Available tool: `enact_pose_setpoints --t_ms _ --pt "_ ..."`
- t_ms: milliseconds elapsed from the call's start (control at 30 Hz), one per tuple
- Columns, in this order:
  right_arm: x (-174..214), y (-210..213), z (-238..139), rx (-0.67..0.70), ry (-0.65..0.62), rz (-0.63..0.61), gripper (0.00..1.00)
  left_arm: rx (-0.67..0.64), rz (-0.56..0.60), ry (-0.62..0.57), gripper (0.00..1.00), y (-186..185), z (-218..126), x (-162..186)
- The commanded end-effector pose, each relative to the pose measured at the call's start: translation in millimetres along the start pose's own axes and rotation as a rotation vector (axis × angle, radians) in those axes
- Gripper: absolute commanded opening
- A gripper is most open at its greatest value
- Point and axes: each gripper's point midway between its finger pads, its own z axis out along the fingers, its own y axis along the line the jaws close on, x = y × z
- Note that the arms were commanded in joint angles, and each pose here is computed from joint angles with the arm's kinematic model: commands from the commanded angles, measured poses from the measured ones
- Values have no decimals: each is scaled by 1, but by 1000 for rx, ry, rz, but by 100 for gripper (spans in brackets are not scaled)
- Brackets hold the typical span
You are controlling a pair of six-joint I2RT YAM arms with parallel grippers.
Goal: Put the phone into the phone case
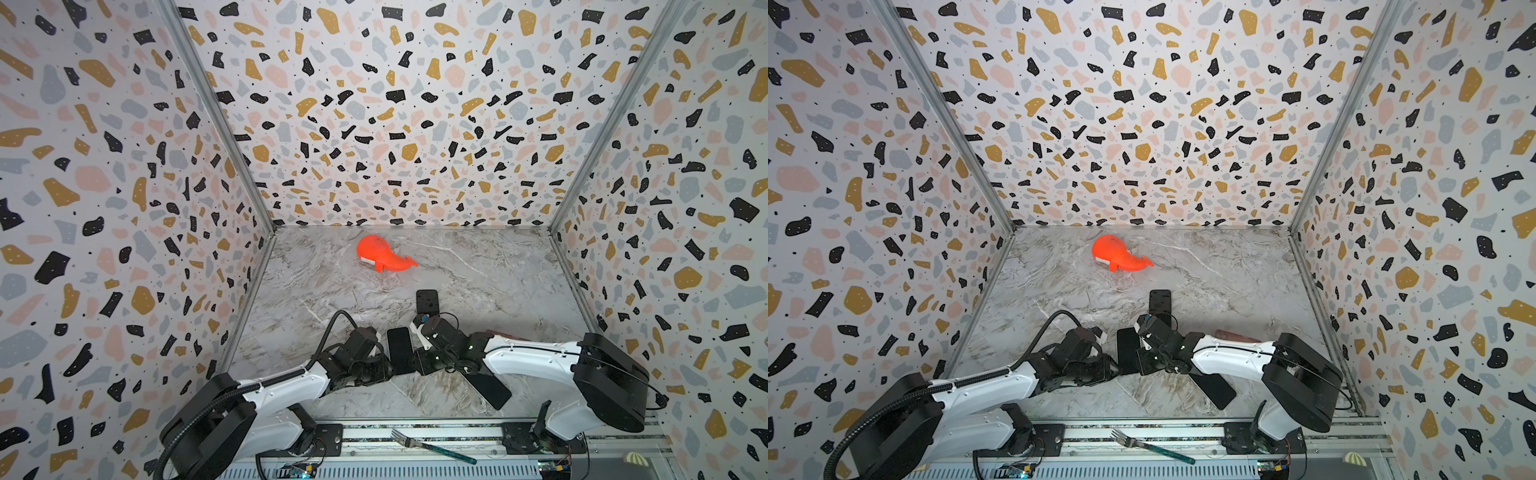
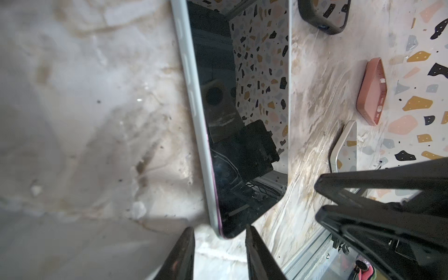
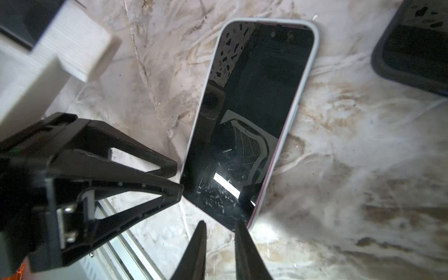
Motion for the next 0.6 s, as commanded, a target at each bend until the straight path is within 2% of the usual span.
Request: enact_pose_setpoints --t_ms 0,200,567 --pt "-4 2 -6 8 0 -12 25 -21 10 53 39 -1 -2 7" --pt "0 -3 -2 -4 16 4 29 31 40 57 41 -18 -1 1" --pt "10 -2 10 -33 63 9 35 -15 25 83 34 -7 7 5"
